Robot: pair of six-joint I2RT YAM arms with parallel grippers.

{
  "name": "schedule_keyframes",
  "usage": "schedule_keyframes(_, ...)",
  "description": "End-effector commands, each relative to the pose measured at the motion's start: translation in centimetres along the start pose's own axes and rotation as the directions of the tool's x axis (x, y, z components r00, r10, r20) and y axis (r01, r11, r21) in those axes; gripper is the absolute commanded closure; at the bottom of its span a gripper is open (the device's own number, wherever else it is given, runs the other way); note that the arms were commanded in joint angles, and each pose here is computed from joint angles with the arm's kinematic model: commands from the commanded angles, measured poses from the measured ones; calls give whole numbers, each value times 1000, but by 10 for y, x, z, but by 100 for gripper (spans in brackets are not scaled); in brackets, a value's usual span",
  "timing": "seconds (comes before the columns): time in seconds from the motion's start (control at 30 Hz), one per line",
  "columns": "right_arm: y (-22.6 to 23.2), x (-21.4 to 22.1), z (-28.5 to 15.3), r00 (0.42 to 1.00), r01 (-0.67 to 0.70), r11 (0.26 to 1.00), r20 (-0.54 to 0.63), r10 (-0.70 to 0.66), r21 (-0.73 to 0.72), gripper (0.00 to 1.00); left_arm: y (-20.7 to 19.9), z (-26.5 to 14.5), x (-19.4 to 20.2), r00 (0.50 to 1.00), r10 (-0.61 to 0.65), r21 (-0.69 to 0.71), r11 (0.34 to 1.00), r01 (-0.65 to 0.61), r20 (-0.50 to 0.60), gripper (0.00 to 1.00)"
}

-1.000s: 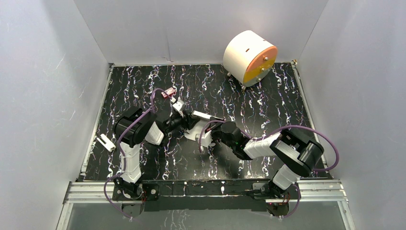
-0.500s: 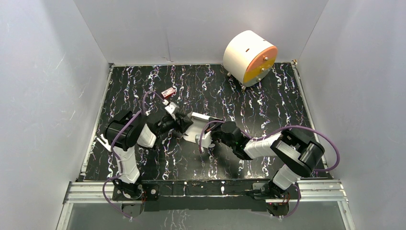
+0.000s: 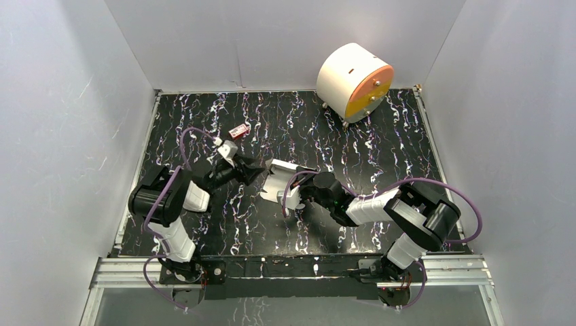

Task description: Fold the paper box

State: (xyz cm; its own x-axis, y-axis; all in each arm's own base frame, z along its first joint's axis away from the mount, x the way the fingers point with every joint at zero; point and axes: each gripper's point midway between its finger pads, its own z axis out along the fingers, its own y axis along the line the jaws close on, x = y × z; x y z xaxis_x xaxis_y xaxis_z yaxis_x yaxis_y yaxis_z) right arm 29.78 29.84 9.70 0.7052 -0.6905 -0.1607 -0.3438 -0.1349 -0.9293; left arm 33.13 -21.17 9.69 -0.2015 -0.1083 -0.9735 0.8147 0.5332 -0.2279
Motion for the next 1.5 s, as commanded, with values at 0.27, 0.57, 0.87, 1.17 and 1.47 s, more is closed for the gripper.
schedule_keyframes(0.27, 34, -5, -2, 999, -7, 990, 33, 12, -143, 100, 47, -6, -15, 995, -22, -152, 988, 37, 99, 48)
schedule_keyframes(0.57, 35, -6, 0, 999, 2, 988, 36, 4, -156, 100, 50, 18, 2, 996, -72, -24, 997, 73, 48, 47)
schedule_keyframes(0.87, 32, -7, 1, 999, 1, 988, 39, 5, -154, 100, 27, 24, 12, 997, -78, 103, 992, 78, 2, 60)
schedule_keyframes(1.17, 32, -7, 2, 999, 1, 988, 41, 6, -153, 100, 10, 24, 13, 997, -71, 182, 981, 73, -17, 69)
schedule_keyframes(1.47, 32, -9, 3, 999, 2, 987, 51, 6, -161, 100, 4, 26, 7, 999, -42, 201, 979, 43, -6, 63)
